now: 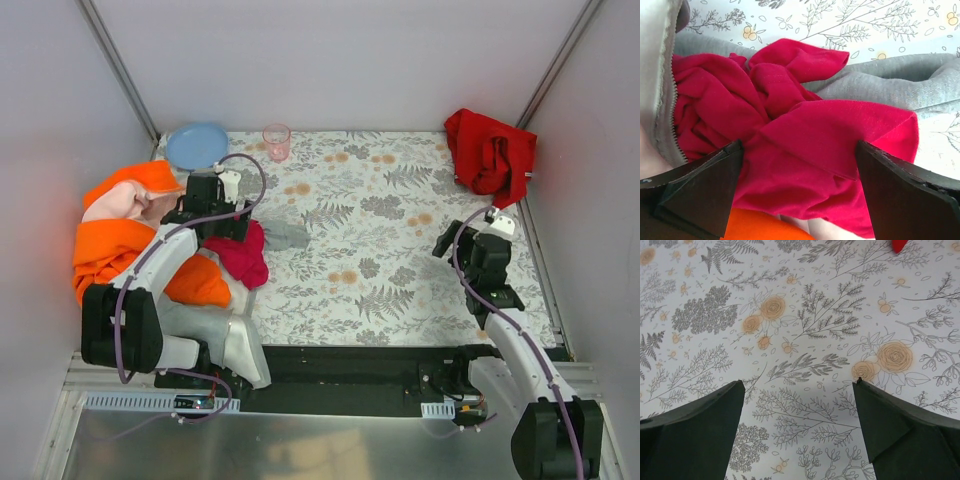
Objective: Pick out a specific cloth from the pile
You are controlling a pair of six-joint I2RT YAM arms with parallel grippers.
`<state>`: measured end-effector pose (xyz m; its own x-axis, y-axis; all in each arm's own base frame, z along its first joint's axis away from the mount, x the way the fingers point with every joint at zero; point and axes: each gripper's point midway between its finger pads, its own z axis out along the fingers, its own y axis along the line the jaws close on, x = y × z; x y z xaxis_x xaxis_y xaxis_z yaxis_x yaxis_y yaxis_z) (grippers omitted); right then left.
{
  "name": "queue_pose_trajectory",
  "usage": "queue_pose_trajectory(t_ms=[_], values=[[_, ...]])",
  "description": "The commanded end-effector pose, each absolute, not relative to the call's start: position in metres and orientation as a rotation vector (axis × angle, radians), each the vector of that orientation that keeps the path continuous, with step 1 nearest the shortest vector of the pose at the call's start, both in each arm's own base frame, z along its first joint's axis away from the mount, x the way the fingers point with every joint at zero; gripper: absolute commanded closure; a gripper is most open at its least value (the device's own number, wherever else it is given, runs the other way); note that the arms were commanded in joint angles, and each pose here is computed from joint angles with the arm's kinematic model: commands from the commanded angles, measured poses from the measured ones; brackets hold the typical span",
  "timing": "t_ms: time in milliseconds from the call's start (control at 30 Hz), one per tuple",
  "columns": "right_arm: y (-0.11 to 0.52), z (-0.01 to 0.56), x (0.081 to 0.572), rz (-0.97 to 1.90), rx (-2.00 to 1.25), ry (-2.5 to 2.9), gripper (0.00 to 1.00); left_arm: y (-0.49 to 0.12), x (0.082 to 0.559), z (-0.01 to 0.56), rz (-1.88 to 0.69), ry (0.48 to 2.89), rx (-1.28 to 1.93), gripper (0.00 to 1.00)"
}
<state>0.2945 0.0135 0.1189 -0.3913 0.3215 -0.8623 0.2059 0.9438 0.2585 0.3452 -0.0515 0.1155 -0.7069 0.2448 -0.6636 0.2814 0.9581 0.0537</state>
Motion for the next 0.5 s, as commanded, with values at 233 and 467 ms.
queue_pose_trajectory(t_ms=[233,467], values=[[0.001,0.14,0.309,0.092,0.406,1.813,0.01,-0.048,0.345,0.096,-0.131,2.224,0.108,0.01],[-0.001,0.137,0.307,0.075,0.411,1.827,0.01,-0.032,0.347,0.095,-0.05,2.255,0.014,0.01]])
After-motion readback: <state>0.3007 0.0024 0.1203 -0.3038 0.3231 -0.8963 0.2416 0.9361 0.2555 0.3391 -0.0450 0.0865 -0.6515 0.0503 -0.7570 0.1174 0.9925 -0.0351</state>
